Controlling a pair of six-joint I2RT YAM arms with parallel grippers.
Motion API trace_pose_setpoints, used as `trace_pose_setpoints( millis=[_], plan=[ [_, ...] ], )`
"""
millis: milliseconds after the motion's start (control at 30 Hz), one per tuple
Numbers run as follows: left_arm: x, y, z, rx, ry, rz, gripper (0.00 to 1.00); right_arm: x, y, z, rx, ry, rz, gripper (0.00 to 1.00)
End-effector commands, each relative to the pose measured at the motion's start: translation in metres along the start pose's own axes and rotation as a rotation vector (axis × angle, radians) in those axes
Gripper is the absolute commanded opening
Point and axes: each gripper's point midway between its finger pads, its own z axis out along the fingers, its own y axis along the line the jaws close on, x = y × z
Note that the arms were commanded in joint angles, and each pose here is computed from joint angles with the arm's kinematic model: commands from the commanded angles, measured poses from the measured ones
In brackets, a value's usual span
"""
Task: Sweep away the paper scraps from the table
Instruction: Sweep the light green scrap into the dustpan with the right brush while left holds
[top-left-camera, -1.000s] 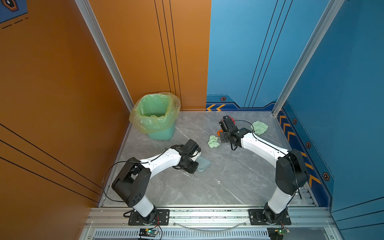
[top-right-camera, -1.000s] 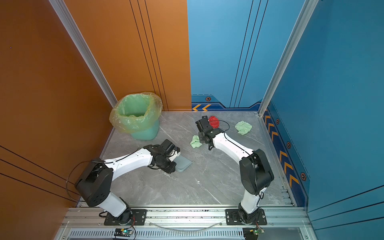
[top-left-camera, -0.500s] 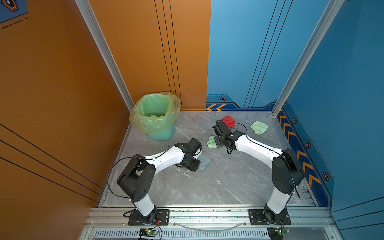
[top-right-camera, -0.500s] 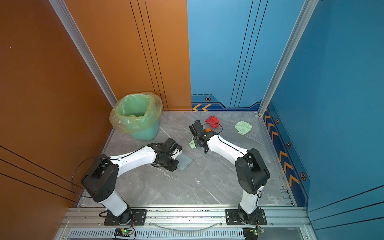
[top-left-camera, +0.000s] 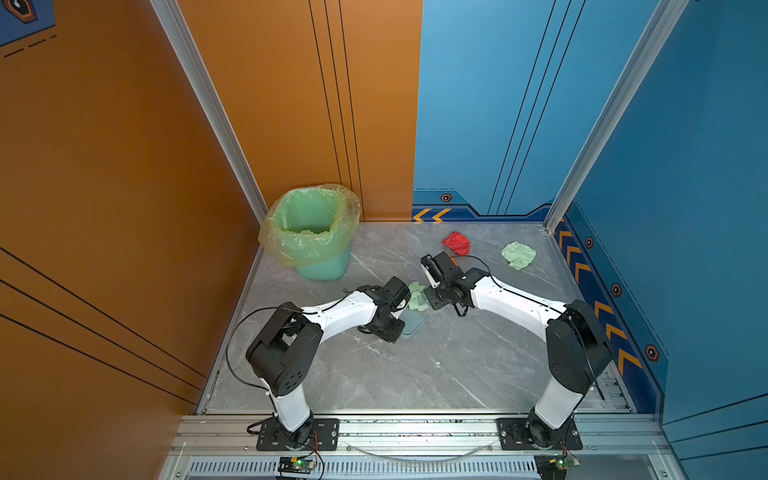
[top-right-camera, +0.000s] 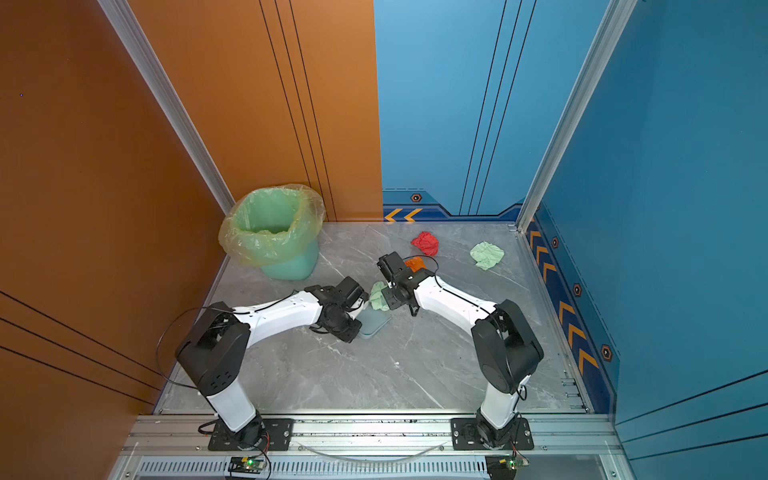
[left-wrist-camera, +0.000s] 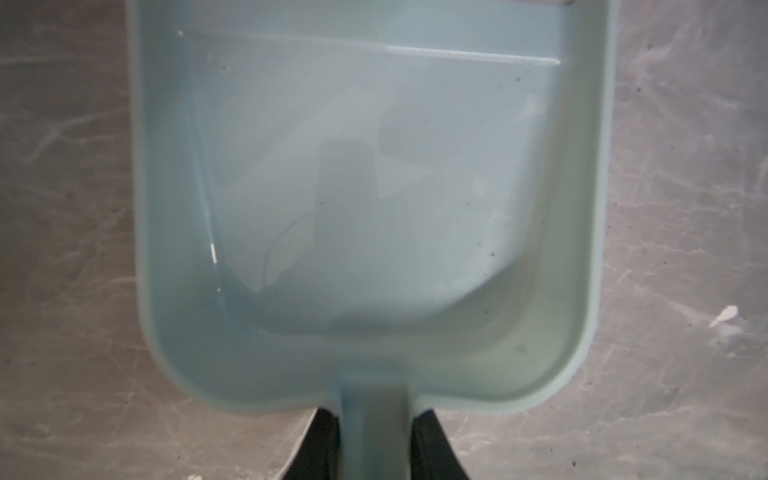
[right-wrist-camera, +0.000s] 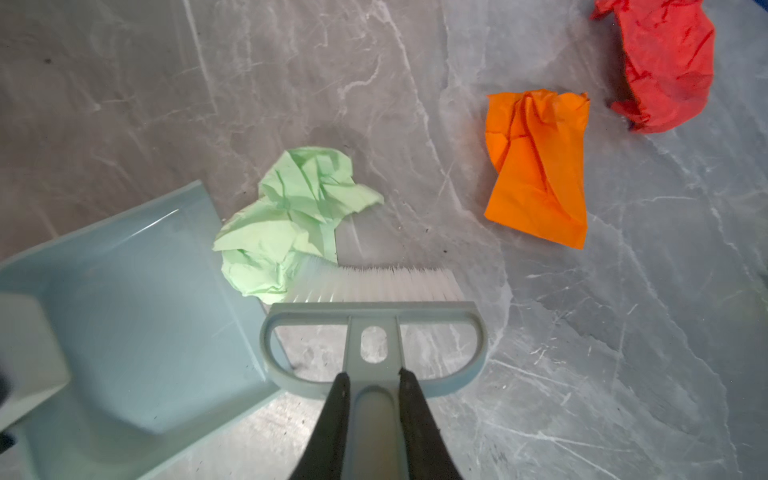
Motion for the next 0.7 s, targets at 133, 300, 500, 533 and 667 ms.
trace_pose_setpoints(
  millis=[133, 300, 500, 533, 667],
  plan=[
    [0.000, 0.004, 0.002, -0.045, 0.013, -0.006, 0.04, -0.027, -0.017, -0.046, -0.101, -0.140, 0.078, 0.00],
    [0.001, 0.003, 0.002, -0.047, 0.013, -0.005, 0.03, -0.048, -0.042, -0.037, -0.006, -0.174, 0.174, 0.00],
    [-0.001, 0.002, 0.002, -0.052, 0.010, -0.004, 0.04, -0.052, -0.035, -0.005, 0.042, -0.099, 0.173, 0.00],
    [-0.002, 0.002, 0.002, -0.052, 0.009, -0.004, 0.03, -0.051, -0.032, -0.001, 0.041, -0.084, 0.165, 0.00],
    [-0.003, 0.001, 0.003, -0.047, 0.012, -0.007, 0.03, -0.041, -0.018, 0.005, 0.020, -0.046, 0.125, 0.00]
  ],
)
